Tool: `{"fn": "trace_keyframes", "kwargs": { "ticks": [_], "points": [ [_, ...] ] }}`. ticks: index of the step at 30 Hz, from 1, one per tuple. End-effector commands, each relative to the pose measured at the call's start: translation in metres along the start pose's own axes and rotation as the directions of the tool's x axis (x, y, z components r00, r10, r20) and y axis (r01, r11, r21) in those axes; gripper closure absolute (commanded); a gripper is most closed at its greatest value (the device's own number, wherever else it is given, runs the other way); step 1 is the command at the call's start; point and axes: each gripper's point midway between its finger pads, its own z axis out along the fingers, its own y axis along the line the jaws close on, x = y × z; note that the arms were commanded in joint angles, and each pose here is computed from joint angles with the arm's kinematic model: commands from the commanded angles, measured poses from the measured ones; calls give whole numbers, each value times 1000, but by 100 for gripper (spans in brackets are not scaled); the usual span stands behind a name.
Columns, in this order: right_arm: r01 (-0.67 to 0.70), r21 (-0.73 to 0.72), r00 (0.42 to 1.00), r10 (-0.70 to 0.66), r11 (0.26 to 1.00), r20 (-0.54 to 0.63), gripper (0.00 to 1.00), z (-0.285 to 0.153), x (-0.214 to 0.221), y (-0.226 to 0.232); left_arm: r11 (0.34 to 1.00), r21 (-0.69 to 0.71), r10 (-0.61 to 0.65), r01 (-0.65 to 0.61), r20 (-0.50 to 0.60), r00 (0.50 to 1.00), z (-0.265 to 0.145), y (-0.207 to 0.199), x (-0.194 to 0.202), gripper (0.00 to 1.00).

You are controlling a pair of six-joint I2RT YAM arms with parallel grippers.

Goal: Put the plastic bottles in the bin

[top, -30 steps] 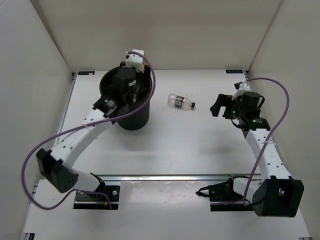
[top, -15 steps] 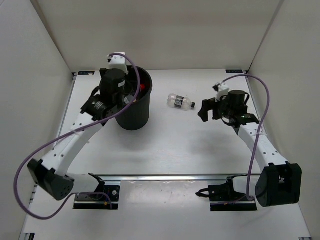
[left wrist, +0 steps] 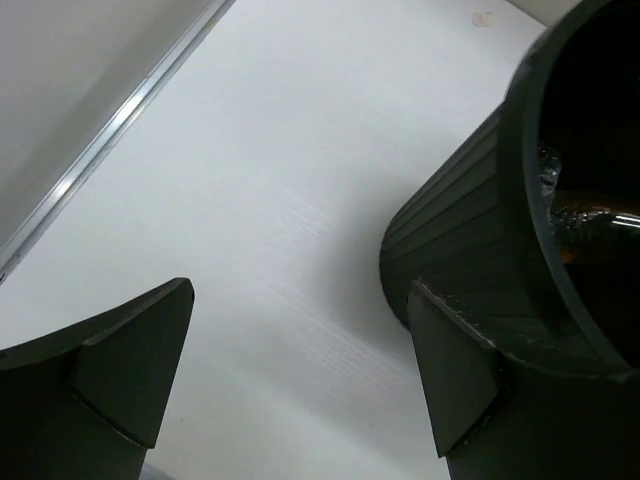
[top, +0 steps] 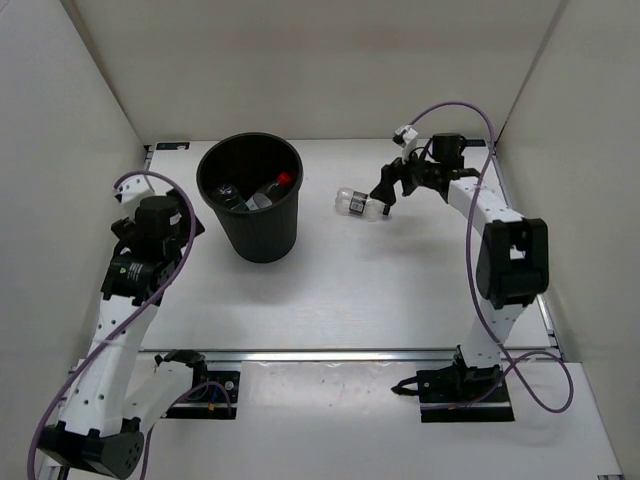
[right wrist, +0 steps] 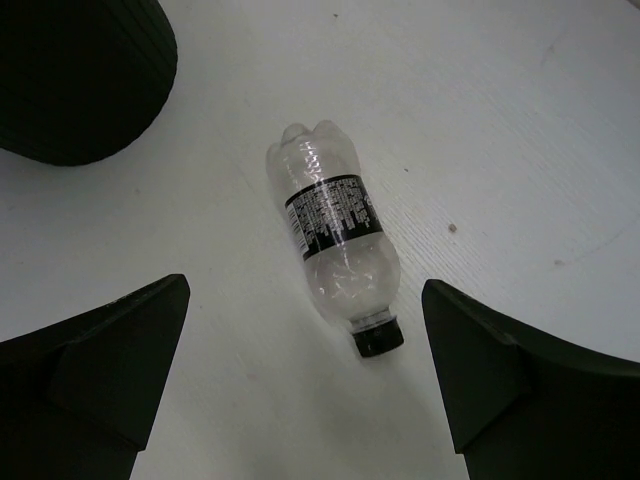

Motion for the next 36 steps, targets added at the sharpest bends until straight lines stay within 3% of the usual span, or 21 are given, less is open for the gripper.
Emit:
{"fn": "trace_keyframes", "kwargs": {
  "ticks": [1, 4, 10, 17, 18, 21, 23, 26, 29, 30, 32, 36],
  "points": [
    [-20, -121, 996, 30, 992, 82, 1, 13, -24, -4, 995, -100, -3, -3, -56, 998, -5, 26, 16, 2],
    [-18, -107, 999, 21, 994, 35, 1, 38, -13, -14, 994, -108, -6, -2, -78, 997, -5, 30, 24, 2],
    [34, -52, 983, -43, 998, -181, 0, 89, 31, -19, 992, -118, -38, 34, -27, 999, -12, 36, 10, 1],
    [109, 93, 927, -67, 990, -370, 2, 108, 90, -18, 991, -131, -31, 25, -42, 999, -12, 40, 14, 2],
    [128, 121, 918, -71, 984, -391, 3, 107, 95, -18, 992, -125, -28, 22, -41, 999, -13, 40, 14, 1],
    [138, 168, 919, -63, 976, -389, 22, 109, 88, -20, 991, -128, -30, 27, -25, 999, -16, 42, 10, 1],
    [144, 216, 935, -62, 966, -349, 52, 100, 57, -25, 990, -137, -24, 22, -15, 1000, -17, 45, 6, 1],
    [154, 258, 968, -94, 954, -232, 53, 85, -14, -26, 990, -142, -24, 22, -12, 1000, -17, 47, 9, 2],
    [136, 301, 990, -140, 944, -10, 53, 50, -133, -9, 989, -148, -19, 17, -12, 1000, -15, 49, 14, 2],
    [106, 300, 991, -127, 948, 49, 54, 43, -155, -2, 988, -156, -19, 17, -11, 1000, -14, 50, 15, 1],
    [98, 272, 961, -162, 957, 224, 55, 19, -224, 28, 991, -136, -11, 8, -24, 1000, -13, 48, 21, 2],
    [163, 61, 886, -173, 985, 429, 54, 9, -289, 117, 995, -93, -34, 32, -20, 999, -11, 41, 24, 1]
  ]
}}
